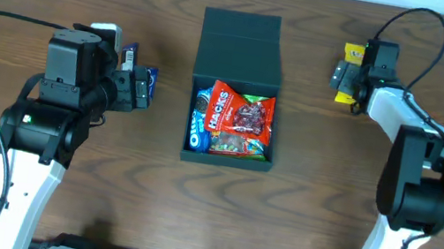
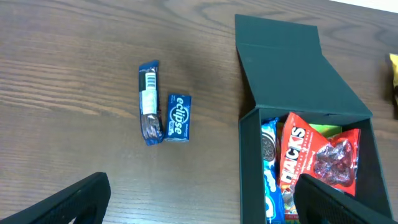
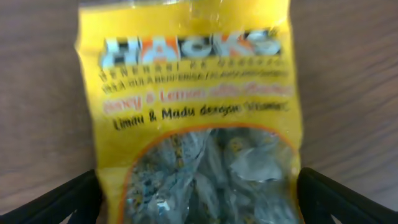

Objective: Pack container
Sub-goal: 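Move the right gripper to the yellow Hacks bag and grasp it, then carry the yellow Hacks bag left and lower it into the box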

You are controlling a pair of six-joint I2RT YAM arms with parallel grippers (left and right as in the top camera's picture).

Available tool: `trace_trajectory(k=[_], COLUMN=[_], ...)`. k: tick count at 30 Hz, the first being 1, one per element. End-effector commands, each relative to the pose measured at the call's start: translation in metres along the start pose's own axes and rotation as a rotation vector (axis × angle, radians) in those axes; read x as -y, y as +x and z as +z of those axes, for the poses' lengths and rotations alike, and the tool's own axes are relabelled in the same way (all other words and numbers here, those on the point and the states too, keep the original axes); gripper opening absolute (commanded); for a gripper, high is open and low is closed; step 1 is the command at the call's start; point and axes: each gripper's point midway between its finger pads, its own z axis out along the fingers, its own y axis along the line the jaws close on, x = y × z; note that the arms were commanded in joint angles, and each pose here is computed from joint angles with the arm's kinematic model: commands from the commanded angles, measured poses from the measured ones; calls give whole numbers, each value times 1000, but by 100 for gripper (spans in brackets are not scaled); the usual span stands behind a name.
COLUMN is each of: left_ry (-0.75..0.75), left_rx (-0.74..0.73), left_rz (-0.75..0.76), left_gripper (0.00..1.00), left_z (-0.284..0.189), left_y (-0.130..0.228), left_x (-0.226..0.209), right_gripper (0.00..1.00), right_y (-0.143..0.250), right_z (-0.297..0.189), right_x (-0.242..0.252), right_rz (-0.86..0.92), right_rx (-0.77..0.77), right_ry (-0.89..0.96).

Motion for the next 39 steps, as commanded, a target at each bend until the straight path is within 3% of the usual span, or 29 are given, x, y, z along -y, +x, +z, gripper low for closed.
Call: trace_trajectory(k=[1,6,9,16,21,28,34,39], left_ry=[-5,-3,-3,0,1,4,6,22], left_rx=[25,33,33,47,50,50,72,153], left_rz=[21,21,21,22,21,22,23,27], left_gripper=[95,95,95,95,95,95,95,95], left_z=[-6,-6,-6,-6,-6,-6,-8,-24], left_y=[-8,-11,-11,-14,-15,-15,-19,-33], left_x=[0,0,0,1,1,1,2,6], right_gripper=[91,45,26,2,1,1,2,6], right_y=[10,13,16,15,-14,-33,4,61], right_z=[10,10,10,-17,-73,-191,-247,-271], right_x=[4,-1,-3,-5,-29,-103,-148,-185], right_rz=[27,26,24,17,20,-284,-549,-810], right_rx=[-29,-39,-52,-94,-53,76,77,9], right_ry=[9,-18,-30,-53,-229,-683,-834,-923])
